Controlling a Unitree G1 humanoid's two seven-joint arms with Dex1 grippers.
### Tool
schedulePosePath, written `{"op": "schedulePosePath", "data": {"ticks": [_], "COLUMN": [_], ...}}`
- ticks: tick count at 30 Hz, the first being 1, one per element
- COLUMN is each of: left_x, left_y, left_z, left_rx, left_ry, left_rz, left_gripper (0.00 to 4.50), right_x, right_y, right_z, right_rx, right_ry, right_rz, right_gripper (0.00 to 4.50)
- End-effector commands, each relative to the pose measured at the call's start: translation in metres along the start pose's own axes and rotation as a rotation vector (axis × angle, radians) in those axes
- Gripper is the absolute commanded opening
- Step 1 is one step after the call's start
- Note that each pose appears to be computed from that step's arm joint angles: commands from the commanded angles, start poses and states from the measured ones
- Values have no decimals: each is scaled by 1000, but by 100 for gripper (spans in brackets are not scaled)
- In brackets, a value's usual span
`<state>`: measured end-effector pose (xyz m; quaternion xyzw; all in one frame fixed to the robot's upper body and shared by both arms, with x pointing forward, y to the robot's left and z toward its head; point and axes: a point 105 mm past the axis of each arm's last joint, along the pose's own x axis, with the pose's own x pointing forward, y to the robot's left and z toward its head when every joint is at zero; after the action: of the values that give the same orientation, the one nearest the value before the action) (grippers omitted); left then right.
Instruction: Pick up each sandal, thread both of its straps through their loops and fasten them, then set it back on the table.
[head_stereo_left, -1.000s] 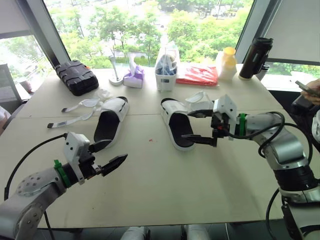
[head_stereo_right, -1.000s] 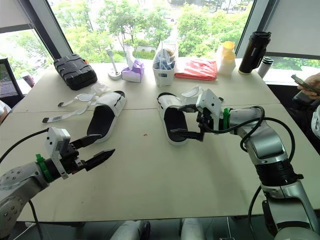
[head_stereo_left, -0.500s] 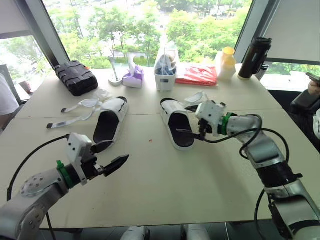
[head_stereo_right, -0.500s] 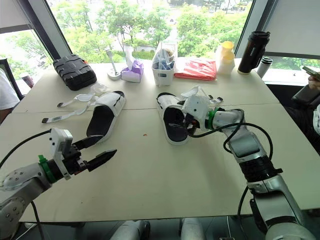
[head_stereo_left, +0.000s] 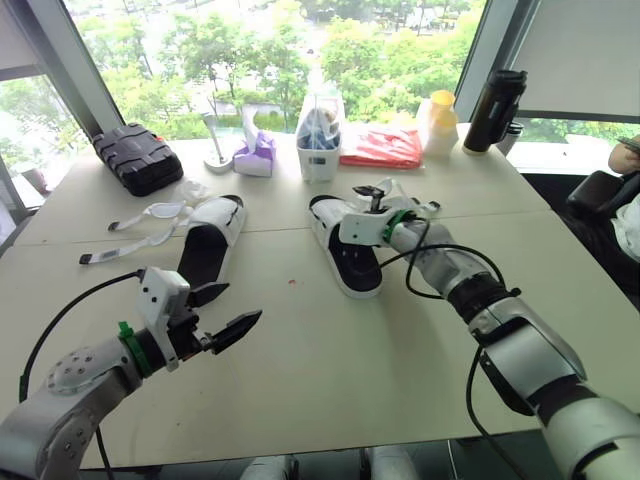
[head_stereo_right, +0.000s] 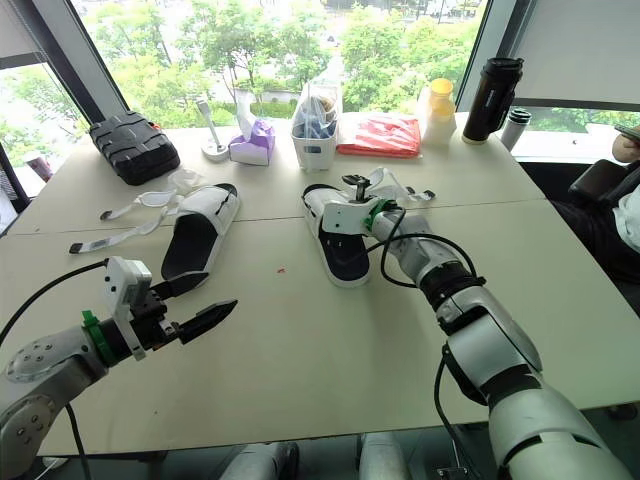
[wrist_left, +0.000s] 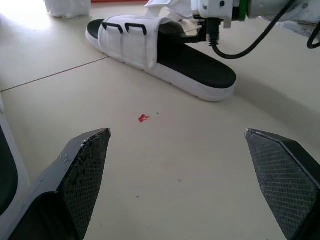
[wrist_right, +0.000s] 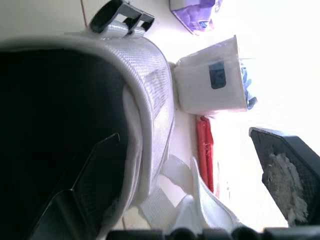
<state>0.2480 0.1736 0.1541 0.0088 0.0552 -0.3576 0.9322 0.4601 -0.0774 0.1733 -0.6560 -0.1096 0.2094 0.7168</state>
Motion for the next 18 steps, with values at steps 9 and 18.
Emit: {"op": "schedulePosePath", "data": {"ticks": [9, 18], "left_x": [-3, -3], "left_y": [-5, -4], "left_z": [7, 6], "left_rx": [34, 30], "left_ry": [-23, -26], "left_rz": [17, 27], "left_gripper": [450, 450], "right_x": [23, 25], "right_y": [0, -10], "right_z": [29, 44], "right_rx": [-57, -30], "right_ry": [-6, -69], "right_rz": [-60, -105], "right_gripper": [396, 3]}}
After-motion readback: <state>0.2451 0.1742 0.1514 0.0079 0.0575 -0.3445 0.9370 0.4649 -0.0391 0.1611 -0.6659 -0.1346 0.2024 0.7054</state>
